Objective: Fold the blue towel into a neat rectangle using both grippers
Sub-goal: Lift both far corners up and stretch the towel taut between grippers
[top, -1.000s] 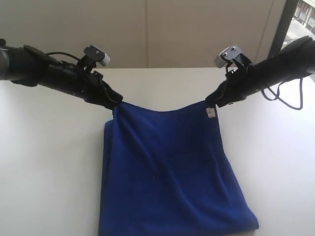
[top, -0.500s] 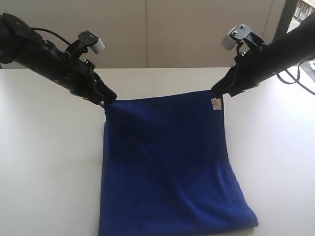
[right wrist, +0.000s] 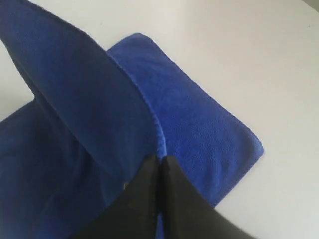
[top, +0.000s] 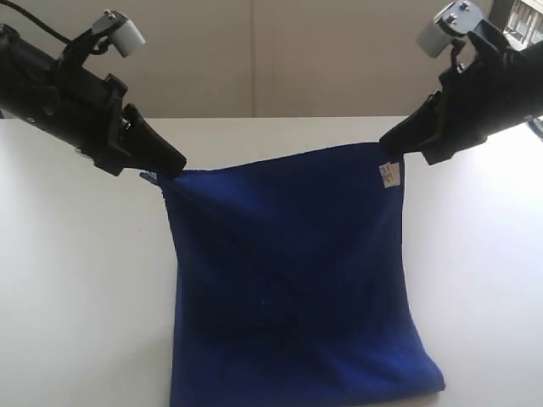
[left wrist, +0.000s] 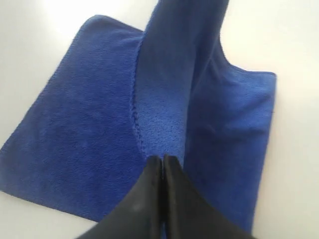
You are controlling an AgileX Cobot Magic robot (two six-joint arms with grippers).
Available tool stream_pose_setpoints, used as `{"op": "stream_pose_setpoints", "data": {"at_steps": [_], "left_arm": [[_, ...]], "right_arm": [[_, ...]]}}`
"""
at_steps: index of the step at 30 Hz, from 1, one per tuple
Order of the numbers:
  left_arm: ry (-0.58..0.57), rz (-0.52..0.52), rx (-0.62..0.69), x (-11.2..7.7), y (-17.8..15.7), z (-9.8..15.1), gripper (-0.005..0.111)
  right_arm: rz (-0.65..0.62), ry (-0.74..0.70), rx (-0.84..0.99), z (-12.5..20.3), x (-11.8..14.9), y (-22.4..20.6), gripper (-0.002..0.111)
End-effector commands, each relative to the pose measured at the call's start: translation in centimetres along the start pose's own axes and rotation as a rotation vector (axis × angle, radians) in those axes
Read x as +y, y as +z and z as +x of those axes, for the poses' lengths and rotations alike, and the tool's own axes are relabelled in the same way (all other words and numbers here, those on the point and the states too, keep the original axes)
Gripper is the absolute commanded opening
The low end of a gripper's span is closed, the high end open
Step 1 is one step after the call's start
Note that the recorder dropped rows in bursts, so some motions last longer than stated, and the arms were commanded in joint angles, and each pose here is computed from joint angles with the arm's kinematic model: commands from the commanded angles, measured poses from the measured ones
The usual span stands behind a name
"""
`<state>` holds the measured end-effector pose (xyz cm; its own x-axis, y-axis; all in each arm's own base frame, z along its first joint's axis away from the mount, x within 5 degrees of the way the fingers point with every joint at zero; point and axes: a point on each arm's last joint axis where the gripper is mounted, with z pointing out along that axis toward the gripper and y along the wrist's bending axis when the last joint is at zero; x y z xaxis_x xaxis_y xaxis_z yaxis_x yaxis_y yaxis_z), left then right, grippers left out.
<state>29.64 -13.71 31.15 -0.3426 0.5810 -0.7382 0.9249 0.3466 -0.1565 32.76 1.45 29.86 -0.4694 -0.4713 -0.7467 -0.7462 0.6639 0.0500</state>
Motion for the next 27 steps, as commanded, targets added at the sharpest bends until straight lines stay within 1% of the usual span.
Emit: {"op": "stream_pose_setpoints", "data": {"at_steps": [1,7,13,16,18,20,24,27], "left_arm": [[0.014,0.061,-0.031,-3.6,-1.6,-0.3,0.0],[0.055,0.066,-0.06,-7.5,-3.2,-0.5,0.0],[0.046,0.054,-0.069,-9.8,-4.5,0.3,0.0],[0.057,0.031,-0.061,-10.6,-5.2,0.9,0.0],[0.057,-0.002,-0.064,-10.8,-5.5,1.1,0.0],[0.043,-0.043,-0.052,-10.6,-5.6,1.2,0.0],[0.04,-0.125,-0.034,-9.5,-5.3,1.5,0.0],[0.039,-0.19,-0.055,-8.5,-4.8,1.5,0.0]], "right_arm": [[0.025,0.001,-0.061,-0.4,3.0,-3.0,0.0],[0.06,-0.022,-0.105,-0.1,6.7,-5.9,0.0],[0.09,-0.023,-0.115,0.8,9.3,-7.5,0.0],[0.12,-0.022,-0.107,1.3,9.8,-7.9,0.0],[0.158,-0.006,-0.105,1.6,9.7,-7.9,0.0],[0.193,0.009,-0.106,1.9,9.4,-7.7,0.0],[0.262,0.031,-0.122,2.2,8.6,-7.4,0.0],[0.303,0.05,-0.123,2.3,7.6,-6.9,0.0]]}}
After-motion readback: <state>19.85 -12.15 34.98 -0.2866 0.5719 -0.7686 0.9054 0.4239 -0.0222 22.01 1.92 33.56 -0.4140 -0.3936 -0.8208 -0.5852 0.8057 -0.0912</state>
